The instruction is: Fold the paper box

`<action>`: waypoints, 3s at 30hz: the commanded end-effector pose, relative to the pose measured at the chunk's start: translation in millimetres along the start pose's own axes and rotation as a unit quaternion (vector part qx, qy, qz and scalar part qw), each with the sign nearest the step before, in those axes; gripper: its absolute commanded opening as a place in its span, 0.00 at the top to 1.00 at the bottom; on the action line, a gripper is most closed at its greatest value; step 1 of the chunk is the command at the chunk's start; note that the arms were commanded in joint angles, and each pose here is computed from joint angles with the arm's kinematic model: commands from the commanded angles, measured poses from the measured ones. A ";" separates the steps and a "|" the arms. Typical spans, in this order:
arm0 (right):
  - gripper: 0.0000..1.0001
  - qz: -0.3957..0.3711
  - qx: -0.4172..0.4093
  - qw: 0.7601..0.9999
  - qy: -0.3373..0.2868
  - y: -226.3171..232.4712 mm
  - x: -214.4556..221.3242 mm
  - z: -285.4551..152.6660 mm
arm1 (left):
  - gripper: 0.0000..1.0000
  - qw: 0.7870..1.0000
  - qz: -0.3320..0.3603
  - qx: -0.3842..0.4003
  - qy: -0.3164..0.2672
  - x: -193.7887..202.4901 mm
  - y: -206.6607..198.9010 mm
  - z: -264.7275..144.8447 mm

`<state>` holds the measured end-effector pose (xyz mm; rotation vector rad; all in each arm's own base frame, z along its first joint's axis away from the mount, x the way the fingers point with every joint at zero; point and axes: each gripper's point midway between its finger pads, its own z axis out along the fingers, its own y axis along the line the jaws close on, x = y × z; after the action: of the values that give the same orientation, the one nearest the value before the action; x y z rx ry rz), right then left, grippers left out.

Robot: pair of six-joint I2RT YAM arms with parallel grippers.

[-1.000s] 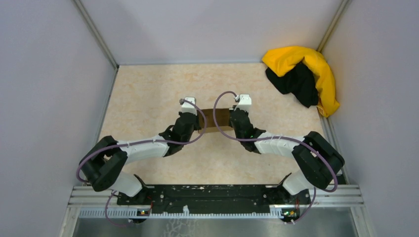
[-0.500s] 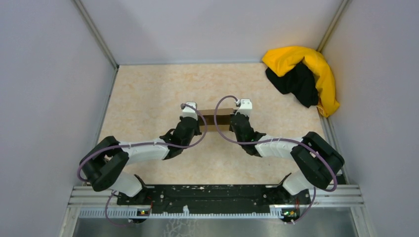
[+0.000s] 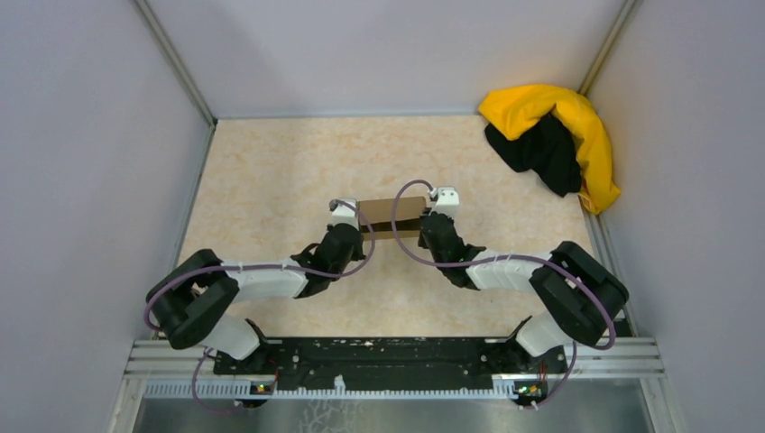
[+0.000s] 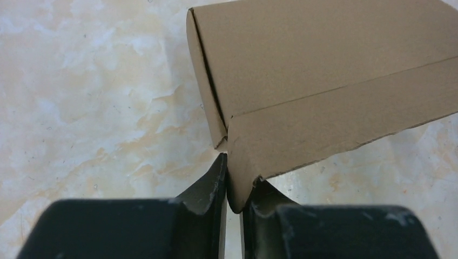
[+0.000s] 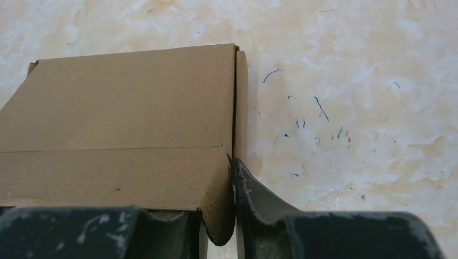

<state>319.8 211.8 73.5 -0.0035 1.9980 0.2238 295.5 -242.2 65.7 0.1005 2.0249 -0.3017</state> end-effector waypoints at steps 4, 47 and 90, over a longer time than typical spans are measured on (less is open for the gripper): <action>0.65 0.006 -0.031 0.999 0.029 5.1 13.4 -15.0 | 0.77 1.000 -0.005 0.007 0.022 11.9 3.2 -11.4; 0.70 0.035 -0.178 0.983 0.006 27.1 -151.9 -75.1 | 0.66 0.994 0.006 0.099 -0.041 -194.1 -30.4 -42.3; 0.60 0.014 -0.187 0.979 0.080 29.2 -98.2 -47.5 | 0.60 0.981 -0.008 0.189 0.032 -132.2 -30.0 -31.7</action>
<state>298.3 221.1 173.9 -0.2293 2.1092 0.6784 310.1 -245.0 218.0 0.2825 1.9381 -0.7352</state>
